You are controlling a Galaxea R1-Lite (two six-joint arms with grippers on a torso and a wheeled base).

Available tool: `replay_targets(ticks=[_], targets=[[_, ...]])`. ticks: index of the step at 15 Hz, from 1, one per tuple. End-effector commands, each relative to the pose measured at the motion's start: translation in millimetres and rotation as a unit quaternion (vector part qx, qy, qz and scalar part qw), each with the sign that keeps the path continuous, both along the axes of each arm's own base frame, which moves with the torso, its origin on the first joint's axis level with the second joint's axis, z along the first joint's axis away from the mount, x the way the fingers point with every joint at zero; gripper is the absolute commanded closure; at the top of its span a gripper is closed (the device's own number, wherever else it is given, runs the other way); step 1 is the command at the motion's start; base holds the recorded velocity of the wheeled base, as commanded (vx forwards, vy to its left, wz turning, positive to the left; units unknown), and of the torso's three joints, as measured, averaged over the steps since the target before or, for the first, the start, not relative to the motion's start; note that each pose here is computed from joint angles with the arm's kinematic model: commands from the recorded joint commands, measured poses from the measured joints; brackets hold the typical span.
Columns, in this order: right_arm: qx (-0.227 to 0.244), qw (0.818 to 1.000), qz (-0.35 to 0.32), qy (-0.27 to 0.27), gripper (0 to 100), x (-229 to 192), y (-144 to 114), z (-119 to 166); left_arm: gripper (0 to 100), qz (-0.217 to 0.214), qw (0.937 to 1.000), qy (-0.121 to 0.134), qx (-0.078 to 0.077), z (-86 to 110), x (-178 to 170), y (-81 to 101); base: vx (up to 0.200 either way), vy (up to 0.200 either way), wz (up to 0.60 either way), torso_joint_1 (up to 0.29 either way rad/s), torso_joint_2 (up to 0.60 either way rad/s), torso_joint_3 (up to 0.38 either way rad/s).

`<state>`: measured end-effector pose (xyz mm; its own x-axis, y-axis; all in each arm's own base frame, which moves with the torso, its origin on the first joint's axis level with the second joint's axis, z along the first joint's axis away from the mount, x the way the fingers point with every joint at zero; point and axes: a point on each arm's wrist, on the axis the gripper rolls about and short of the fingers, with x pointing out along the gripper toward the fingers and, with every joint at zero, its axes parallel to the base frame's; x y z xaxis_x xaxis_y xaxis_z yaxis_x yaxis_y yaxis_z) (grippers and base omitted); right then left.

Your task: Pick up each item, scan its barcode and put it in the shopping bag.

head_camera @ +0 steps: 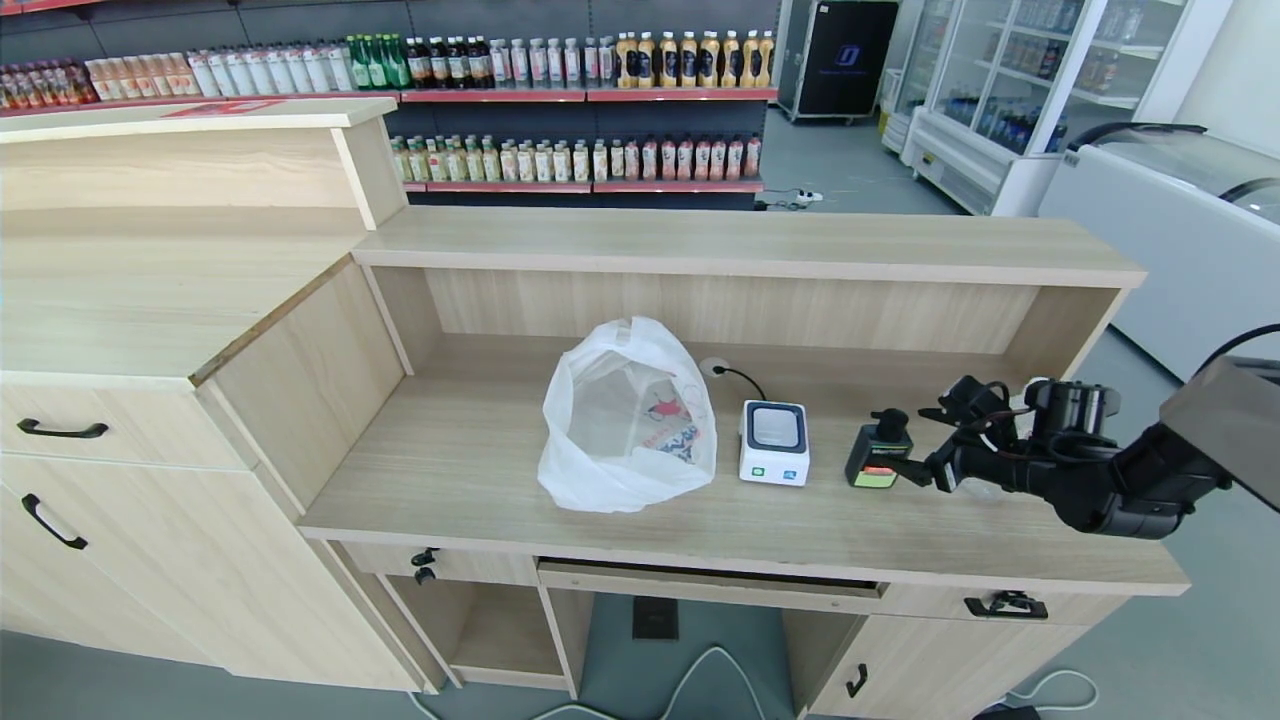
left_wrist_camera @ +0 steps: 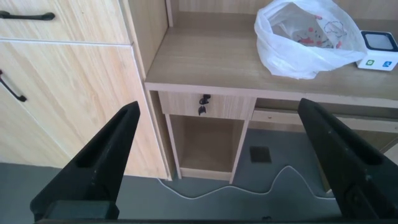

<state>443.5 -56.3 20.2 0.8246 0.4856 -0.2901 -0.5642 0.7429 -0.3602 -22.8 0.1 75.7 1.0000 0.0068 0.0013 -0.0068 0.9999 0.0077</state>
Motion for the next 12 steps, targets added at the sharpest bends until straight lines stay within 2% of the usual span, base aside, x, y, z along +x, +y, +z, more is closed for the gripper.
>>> replay_targets(ticks=[1,12], targets=[[0.002,1.0,0.007,0.006,0,9,6,-9,0,0.0,1.0,0.0,0.0,0.0,0,0.0,0.0,0.0,0.0,0.0,0.0,0.0],[0.013,0.999,0.014,0.034,0,8,14,-22,0,0.0,1.0,0.0,0.0,0.0,0,0.0,0.0,0.0,0.0,0.0,0.0,0.0]])
